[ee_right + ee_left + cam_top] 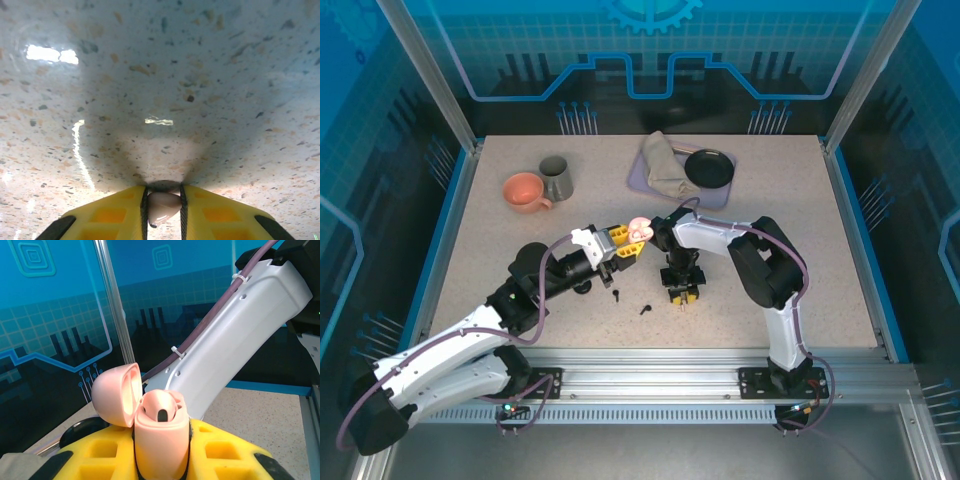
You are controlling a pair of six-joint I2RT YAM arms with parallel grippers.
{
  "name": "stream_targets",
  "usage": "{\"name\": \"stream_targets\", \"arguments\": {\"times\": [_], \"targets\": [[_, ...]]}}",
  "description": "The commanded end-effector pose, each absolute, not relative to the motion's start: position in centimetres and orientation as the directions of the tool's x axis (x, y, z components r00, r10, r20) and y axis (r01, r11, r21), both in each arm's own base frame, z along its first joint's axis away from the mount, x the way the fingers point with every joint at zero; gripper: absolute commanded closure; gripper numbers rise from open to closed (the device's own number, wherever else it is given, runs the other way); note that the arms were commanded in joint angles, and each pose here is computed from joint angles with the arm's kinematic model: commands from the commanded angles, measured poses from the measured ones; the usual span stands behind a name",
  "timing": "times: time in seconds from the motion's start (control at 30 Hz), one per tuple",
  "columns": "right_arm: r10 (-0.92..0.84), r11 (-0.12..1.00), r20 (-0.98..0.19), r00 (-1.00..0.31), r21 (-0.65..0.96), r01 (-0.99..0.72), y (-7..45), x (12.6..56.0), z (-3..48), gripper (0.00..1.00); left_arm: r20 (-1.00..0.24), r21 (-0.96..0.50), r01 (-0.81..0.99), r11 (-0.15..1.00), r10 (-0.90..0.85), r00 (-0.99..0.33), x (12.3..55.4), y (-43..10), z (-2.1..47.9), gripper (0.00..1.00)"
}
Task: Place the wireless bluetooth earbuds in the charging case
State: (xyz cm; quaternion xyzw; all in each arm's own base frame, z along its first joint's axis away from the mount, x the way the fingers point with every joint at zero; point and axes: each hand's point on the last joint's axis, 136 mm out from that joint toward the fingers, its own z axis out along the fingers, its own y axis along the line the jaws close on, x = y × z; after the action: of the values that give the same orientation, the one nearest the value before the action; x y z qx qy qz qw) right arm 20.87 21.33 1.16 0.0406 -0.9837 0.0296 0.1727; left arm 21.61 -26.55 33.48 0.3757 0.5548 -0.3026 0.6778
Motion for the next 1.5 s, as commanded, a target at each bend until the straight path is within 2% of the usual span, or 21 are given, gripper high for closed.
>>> {"name": "stream_targets", "arguments": {"times": [0.0, 0.33, 0.7, 0.9, 1.17, 1.3, 1.47], "targets": [[-0.083, 0.988, 0.389, -0.918, -0.088, -0.127, 20.6, 19.2, -0.3, 0.77, -0.975, 0.19, 0.817, 0.545, 0.004, 0.224, 21.5, -26.4, 33.8, 1.0], [-0.132, 0.99, 0.289, -0.948, 0.001, -0.138, 20.4, 20.6, 1.8, 0.77, -0.98, 0.17, 0.823, 0.542, 0.002, 0.201, 21.8, -26.7, 33.6, 1.0], [-0.124, 0.979, 0.013, -0.992, 0.162, -0.12, 20.1, 23.5, 6.5, 0.78, -0.988, 0.099, 0.833, 0.544, -0.043, 0.146, 22.6, -27.4, 33.8, 1.0], [-0.073, 0.946, -0.208, -0.975, 0.295, -0.133, 19.6, 25.3, 12.3, 0.79, -0.994, 0.043, 0.836, 0.548, -0.06, 0.09, 23.3, -27.8, 33.6, 1.0], [0.034, 0.825, -0.535, -0.844, 0.492, -0.278, 19.2, 26.5, 24.3, 0.79, -0.996, 0.0, 0.844, 0.536, -0.08, 0.051, 23.9, -28.7, 33.8, 1.0], [0.033, 0.775, -0.638, -0.769, 0.502, -0.383, 19.5, 25.9, 29.4, 0.79, -0.995, -0.013, 0.852, 0.523, -0.09, 0.04, 24.2, -29.3, 33.9, 1.0], [0.027, 0.719, -0.689, -0.724, 0.517, -0.465, 19.9, 24.7, 33.9, 0.79, -0.995, -0.012, 0.863, 0.505, -0.093, 0.04, 24.6, -30.2, 33.8, 1.0]]}}
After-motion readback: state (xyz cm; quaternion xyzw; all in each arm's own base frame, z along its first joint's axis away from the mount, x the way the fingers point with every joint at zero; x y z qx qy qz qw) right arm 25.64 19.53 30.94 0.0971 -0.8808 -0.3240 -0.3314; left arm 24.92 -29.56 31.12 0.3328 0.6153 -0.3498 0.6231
